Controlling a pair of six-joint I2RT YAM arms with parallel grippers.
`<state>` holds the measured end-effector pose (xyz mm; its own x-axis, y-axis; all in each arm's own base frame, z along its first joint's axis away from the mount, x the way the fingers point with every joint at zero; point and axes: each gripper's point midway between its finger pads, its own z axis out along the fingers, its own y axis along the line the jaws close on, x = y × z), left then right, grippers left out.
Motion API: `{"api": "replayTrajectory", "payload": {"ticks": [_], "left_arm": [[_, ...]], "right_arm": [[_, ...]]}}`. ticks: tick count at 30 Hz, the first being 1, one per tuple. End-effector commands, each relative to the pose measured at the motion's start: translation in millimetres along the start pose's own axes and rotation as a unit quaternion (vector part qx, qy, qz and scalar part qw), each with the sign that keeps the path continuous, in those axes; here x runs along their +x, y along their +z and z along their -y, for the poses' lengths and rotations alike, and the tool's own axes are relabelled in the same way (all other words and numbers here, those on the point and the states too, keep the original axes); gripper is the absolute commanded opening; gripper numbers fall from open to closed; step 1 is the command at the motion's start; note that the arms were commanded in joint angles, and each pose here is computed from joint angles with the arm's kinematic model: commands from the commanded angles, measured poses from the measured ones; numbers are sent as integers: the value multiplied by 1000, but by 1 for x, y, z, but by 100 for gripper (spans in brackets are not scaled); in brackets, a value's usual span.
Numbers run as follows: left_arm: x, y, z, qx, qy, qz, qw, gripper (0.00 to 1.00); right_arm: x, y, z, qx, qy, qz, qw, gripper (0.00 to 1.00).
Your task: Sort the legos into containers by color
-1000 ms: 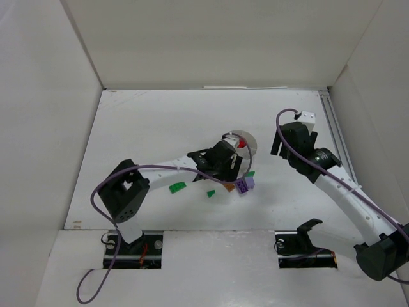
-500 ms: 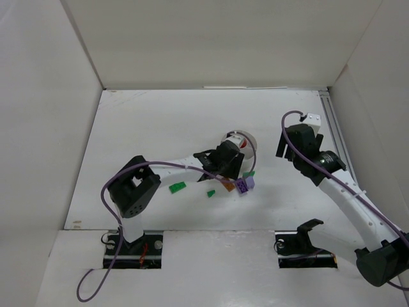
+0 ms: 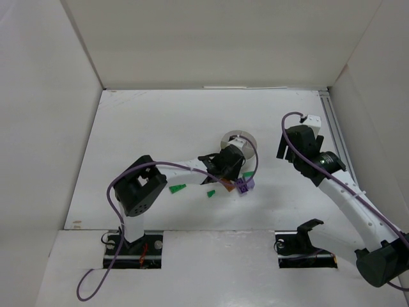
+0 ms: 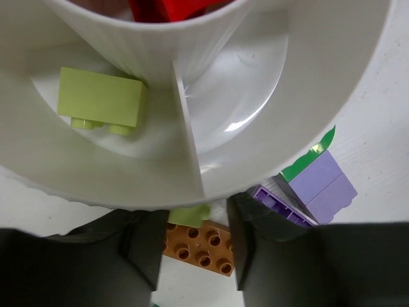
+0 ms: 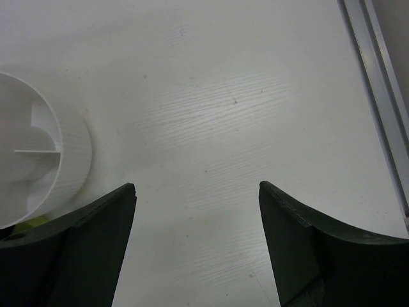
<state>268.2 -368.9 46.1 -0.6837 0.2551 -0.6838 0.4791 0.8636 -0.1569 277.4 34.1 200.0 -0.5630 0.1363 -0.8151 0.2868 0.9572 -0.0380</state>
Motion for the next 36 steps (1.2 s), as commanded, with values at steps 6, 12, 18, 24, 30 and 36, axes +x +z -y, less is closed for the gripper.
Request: {"api": "replayTrajectory", "payload": {"ticks": [6, 12, 18, 24, 30, 36], "left_arm": [[5, -4, 0, -11, -5, 3, 1000, 8], [-10, -23, 1, -8, -13, 18, 1000, 6], [-65, -88, 0, 3, -40, 100, 994, 6], [-115, -116, -12, -13, -53, 157, 986, 10], [-145, -97, -24, -32, -38, 161, 986, 10], [-145, -74, -27, -26, -34, 136, 990, 10]], "right_arm": [[-7, -4, 6, 7, 4, 13, 1000, 82], [-7, -4, 6, 7, 4, 13, 1000, 82], [-13, -9, 12, 9, 15, 27, 999, 82], [-14, -9, 14, 13, 15, 29, 999, 82], [-14, -9, 15, 18, 16, 31, 999, 82], [-19, -10, 19, 24, 21, 36, 999, 82]]}}
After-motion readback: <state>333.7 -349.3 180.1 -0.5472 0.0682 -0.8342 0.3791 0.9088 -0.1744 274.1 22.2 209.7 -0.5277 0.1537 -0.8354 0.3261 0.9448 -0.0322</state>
